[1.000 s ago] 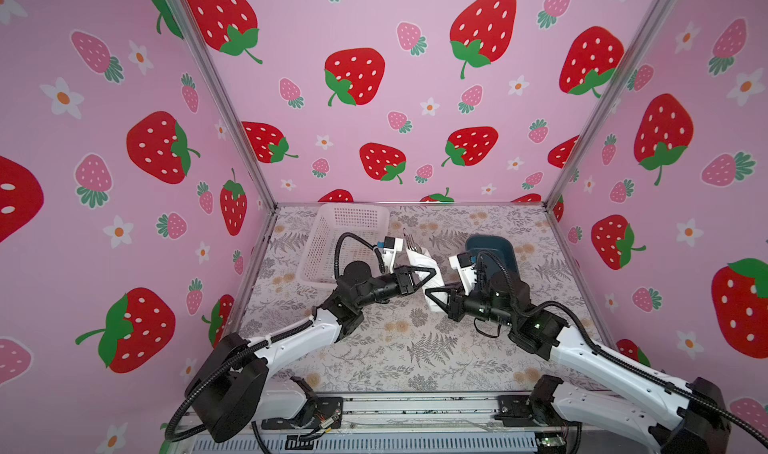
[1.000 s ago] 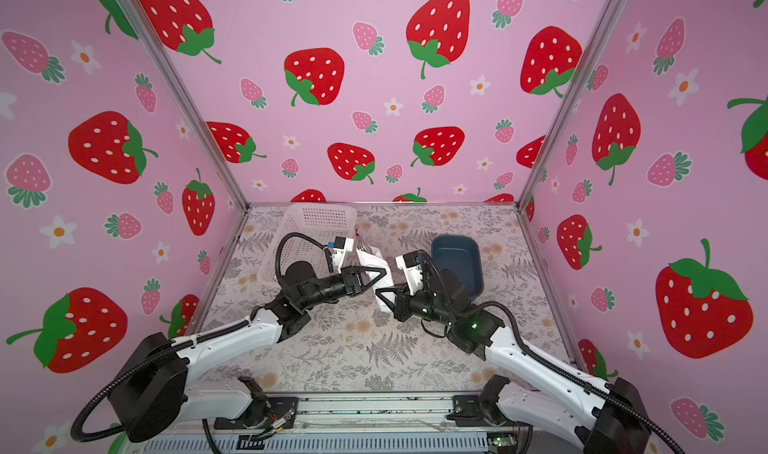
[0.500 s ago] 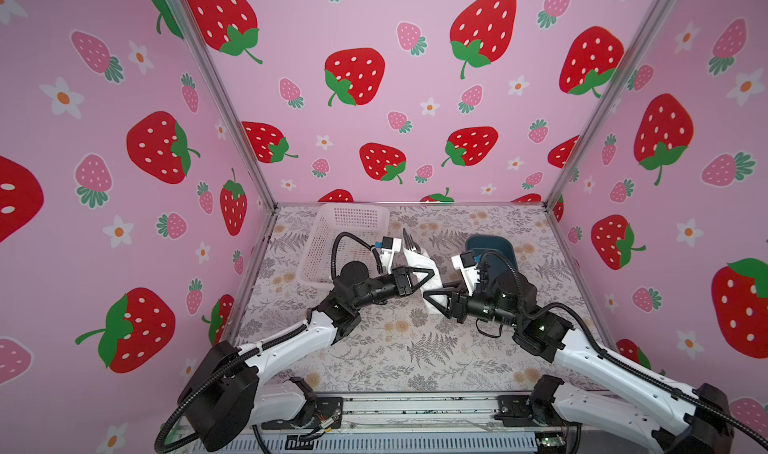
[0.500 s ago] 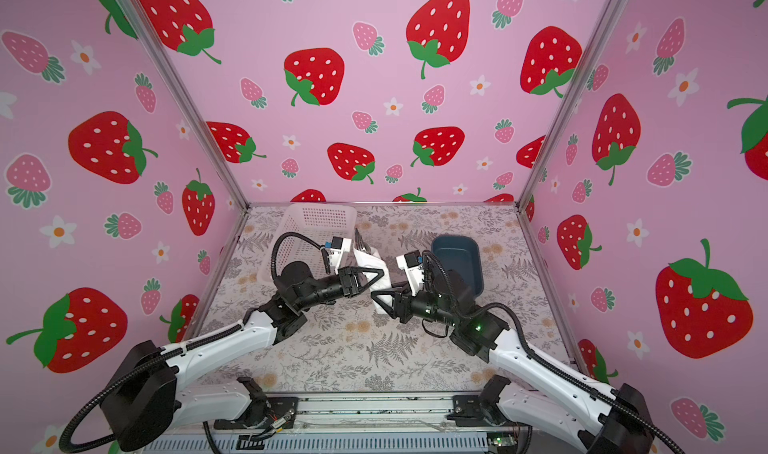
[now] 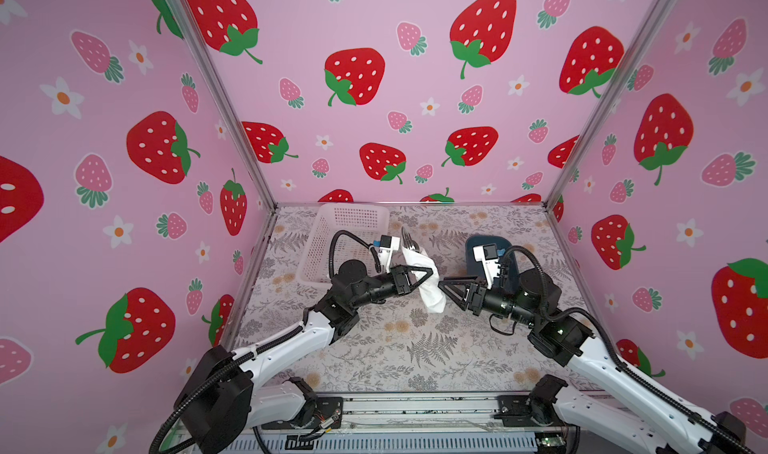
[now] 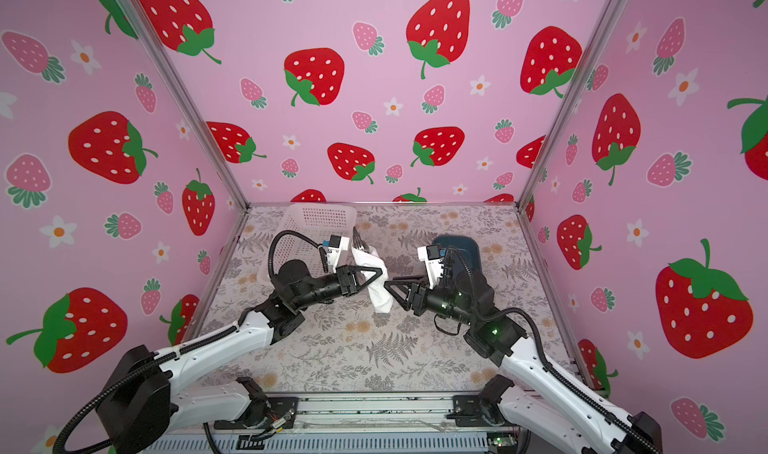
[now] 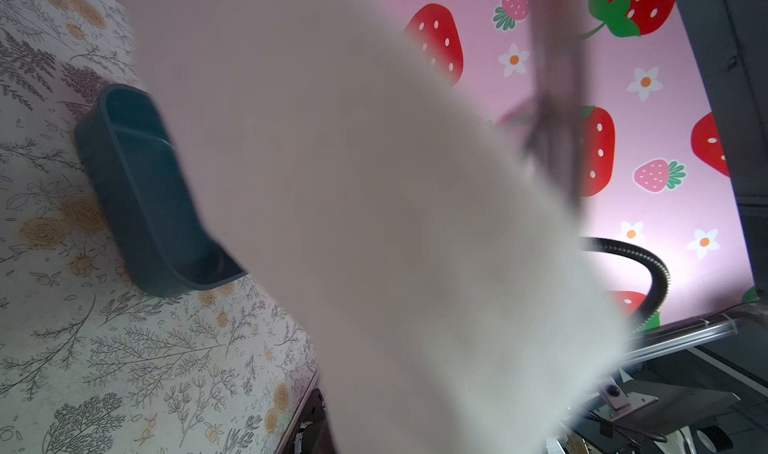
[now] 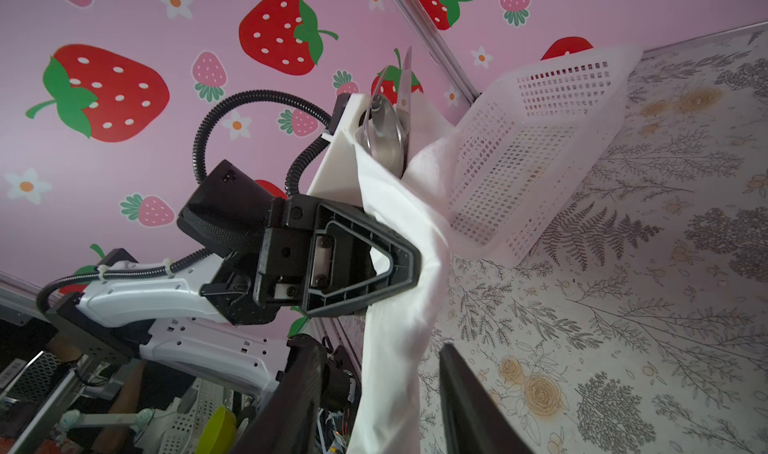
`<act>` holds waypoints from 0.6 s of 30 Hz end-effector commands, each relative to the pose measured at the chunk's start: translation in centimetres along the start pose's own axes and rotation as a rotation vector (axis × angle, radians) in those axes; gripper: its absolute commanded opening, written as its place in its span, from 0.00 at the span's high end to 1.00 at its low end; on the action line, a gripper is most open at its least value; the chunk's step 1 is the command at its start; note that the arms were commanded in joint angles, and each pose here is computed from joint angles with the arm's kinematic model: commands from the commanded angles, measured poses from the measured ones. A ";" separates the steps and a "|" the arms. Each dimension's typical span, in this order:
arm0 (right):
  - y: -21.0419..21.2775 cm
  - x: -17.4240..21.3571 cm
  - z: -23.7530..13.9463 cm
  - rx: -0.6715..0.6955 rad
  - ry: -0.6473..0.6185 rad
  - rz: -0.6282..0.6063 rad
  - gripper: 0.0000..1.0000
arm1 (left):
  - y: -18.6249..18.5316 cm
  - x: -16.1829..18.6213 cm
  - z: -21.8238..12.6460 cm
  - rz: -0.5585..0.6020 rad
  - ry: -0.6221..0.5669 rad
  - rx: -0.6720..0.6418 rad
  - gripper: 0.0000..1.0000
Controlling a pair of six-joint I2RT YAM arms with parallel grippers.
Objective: Place the utensils on the paper napkin and roll it up
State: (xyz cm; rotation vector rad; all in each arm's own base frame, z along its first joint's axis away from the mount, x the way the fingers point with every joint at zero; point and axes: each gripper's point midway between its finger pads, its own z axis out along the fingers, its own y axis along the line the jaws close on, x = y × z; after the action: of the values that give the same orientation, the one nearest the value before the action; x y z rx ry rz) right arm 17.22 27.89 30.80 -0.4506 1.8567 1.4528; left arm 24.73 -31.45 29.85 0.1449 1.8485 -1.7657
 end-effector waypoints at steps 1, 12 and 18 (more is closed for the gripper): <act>0.1 1.2 -0.4 -0.005 0.062 0.043 0.60 | -3.7 -1.8 -0.4 0.076 -0.047 0.087 0.88; -1.7 3.7 -0.7 0.034 0.119 0.089 0.76 | -4.3 -2.2 -0.6 0.084 -0.053 0.100 0.88; -2.1 4.5 -1.1 0.037 0.114 0.111 0.79 | -4.7 -2.4 -0.8 0.088 -0.061 0.106 0.88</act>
State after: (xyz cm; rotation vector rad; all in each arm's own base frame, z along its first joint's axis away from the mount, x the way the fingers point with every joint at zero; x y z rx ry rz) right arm 15.58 27.21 26.67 -0.4411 2.0124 1.4777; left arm 24.83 -31.00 30.34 0.1442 1.8317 -1.7585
